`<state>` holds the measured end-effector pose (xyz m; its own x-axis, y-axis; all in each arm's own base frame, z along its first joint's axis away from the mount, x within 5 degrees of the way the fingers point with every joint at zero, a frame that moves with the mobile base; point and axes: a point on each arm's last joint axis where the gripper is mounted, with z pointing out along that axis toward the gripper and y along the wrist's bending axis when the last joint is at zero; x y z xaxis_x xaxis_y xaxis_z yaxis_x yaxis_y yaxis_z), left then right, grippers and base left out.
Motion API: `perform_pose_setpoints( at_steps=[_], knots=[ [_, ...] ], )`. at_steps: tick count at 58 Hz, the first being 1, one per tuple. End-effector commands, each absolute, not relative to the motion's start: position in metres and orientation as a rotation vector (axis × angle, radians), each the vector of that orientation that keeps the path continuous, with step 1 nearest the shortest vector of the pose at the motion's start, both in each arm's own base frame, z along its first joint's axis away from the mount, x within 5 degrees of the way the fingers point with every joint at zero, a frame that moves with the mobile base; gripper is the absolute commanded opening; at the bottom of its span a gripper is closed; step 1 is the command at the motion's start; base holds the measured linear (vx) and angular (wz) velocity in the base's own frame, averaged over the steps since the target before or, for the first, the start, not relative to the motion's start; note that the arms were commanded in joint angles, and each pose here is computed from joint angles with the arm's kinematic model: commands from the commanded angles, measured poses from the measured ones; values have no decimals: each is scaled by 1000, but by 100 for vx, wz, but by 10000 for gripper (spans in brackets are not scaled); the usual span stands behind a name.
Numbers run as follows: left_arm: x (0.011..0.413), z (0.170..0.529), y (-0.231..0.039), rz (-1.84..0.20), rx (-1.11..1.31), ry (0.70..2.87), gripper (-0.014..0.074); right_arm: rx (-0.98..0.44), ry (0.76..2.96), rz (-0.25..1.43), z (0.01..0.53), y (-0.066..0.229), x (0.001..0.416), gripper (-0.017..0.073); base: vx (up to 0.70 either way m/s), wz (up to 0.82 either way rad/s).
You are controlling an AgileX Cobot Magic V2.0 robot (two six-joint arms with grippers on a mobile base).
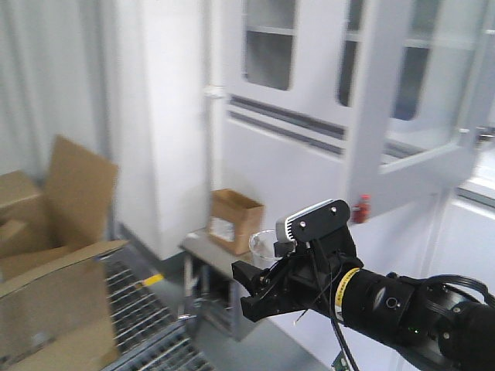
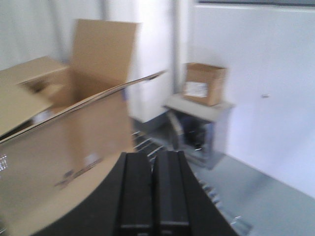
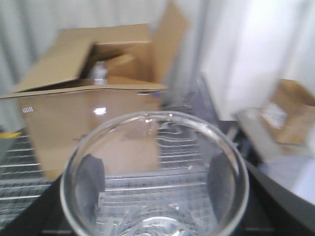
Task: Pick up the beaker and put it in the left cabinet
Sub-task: 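Drive and turn the base toward the open white cabinet, then approach the shelf with the blue tray, beaker held in right gripper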
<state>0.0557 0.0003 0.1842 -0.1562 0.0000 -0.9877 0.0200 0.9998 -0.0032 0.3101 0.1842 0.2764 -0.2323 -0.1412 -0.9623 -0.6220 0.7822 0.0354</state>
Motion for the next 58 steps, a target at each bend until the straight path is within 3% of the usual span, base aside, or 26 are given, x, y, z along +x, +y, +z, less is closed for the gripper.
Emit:
perform_pose_setpoints(
  at_steps=[1,58],
  knots=[
    [55,195,-1,-38,18,1625,3,-578,1651,556,305,185,307,8,20,-77],
    [55,195,-1,-38,18,1625,3,-578,1651,556,305,185,307,8,17,-65]
  ],
)
